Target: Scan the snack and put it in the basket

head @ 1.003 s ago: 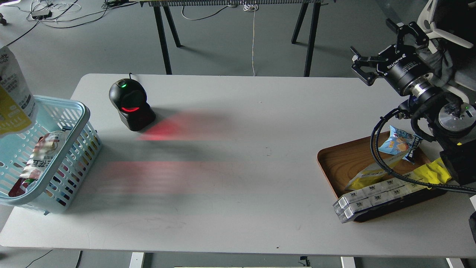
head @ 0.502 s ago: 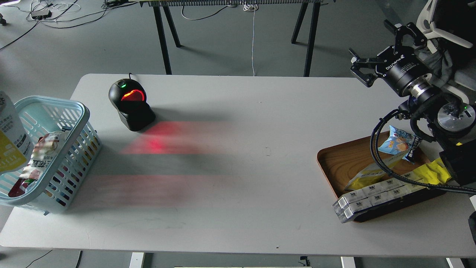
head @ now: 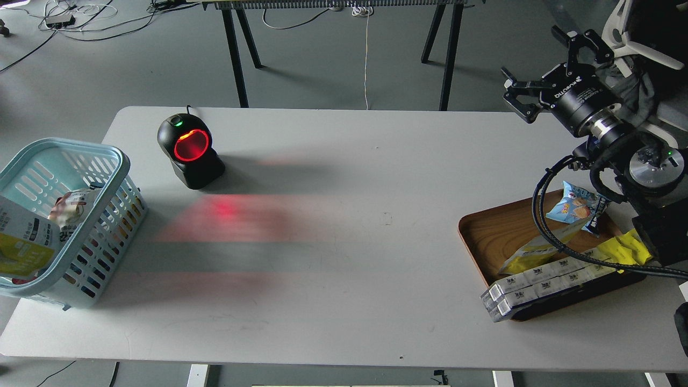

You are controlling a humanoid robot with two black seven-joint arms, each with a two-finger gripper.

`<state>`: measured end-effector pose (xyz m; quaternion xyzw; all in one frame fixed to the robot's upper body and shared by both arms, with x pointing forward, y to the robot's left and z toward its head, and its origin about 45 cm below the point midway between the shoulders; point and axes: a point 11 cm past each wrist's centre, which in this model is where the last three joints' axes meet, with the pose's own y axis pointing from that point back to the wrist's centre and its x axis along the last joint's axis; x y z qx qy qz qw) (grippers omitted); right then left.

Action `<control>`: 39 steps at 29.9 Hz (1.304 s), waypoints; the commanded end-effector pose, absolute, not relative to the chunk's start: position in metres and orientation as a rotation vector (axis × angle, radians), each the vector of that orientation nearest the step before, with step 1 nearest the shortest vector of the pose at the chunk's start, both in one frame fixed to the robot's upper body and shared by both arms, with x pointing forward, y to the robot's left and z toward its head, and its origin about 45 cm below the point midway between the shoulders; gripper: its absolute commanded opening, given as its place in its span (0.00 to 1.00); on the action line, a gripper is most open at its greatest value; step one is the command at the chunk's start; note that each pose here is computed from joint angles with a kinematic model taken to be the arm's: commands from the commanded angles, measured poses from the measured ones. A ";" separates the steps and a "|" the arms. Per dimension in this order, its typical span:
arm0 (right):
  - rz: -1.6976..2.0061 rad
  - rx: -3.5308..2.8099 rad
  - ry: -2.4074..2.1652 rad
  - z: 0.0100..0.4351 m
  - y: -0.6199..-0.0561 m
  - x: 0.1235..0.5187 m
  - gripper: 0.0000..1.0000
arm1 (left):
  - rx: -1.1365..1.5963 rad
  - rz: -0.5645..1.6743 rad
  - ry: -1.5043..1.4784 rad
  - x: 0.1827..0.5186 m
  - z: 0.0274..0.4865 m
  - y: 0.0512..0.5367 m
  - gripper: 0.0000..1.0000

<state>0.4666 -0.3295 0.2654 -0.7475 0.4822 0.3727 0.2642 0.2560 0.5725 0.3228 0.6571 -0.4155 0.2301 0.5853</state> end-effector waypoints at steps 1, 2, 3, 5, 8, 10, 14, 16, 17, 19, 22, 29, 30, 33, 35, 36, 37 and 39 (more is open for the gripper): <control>1.002 -2.023 1.296 0.268 -0.328 0.467 0.99 | 1.487 0.651 -1.038 0.269 0.345 0.569 0.99; 0.999 -2.026 1.293 0.270 -0.328 0.468 0.99 | 1.467 0.687 -1.079 0.276 0.356 0.566 0.99; 0.996 -2.027 1.292 0.271 -0.327 0.469 0.99 | 1.448 0.716 -1.109 0.282 0.366 0.563 0.99; 0.988 -2.030 1.287 0.275 -0.326 0.471 0.99 | 1.374 0.820 -1.172 0.300 0.393 0.554 0.99; 0.974 -2.038 1.271 0.283 -0.323 0.473 0.99 | 1.162 1.008 -1.191 0.331 0.422 0.528 0.99; 0.960 -2.058 1.231 0.290 -0.316 0.473 0.99 | 1.018 1.159 -1.141 0.351 0.435 0.516 0.99; 0.930 -2.102 1.152 0.309 -0.303 0.469 0.99 | 0.708 1.357 -0.922 0.388 0.438 0.488 0.99; 0.935 -2.106 1.157 0.310 -0.301 0.469 0.99 | 0.503 1.396 -0.772 0.407 0.436 0.466 0.99; 0.936 -2.106 1.159 0.311 -0.301 0.469 0.99 | 0.428 1.402 -0.702 0.414 0.432 0.458 0.99; 0.950 -2.095 1.187 0.308 -0.302 0.470 0.99 | 0.279 1.408 -0.546 0.428 0.421 0.443 0.99; 0.964 -2.097 1.227 0.303 -0.305 0.470 0.99 | 0.062 1.406 -0.300 0.452 0.396 0.419 0.99; 0.939 -2.145 1.384 0.281 -0.344 0.455 0.99 | -0.256 1.333 0.072 0.487 0.343 0.366 0.99; 0.944 -2.140 1.399 0.278 -0.348 0.453 0.99 | -0.287 1.323 0.111 0.488 0.337 0.360 0.99; 0.938 -2.138 1.425 0.277 -0.357 0.451 0.99 | -0.346 1.329 0.227 0.485 0.316 0.357 0.99; 0.949 -2.132 1.434 0.272 -0.359 0.449 0.99 | -0.371 1.335 0.276 0.487 0.309 0.350 0.99; 0.957 -2.125 1.443 0.269 -0.360 0.447 0.99 | -0.386 1.327 0.301 0.489 0.305 0.341 0.99; 0.960 -2.122 1.447 0.267 -0.361 0.446 0.99 | -0.397 1.322 0.316 0.490 0.302 0.337 0.99; 0.960 -2.119 1.446 0.266 -0.361 0.446 0.99 | -0.424 1.323 0.332 0.492 0.301 0.336 0.99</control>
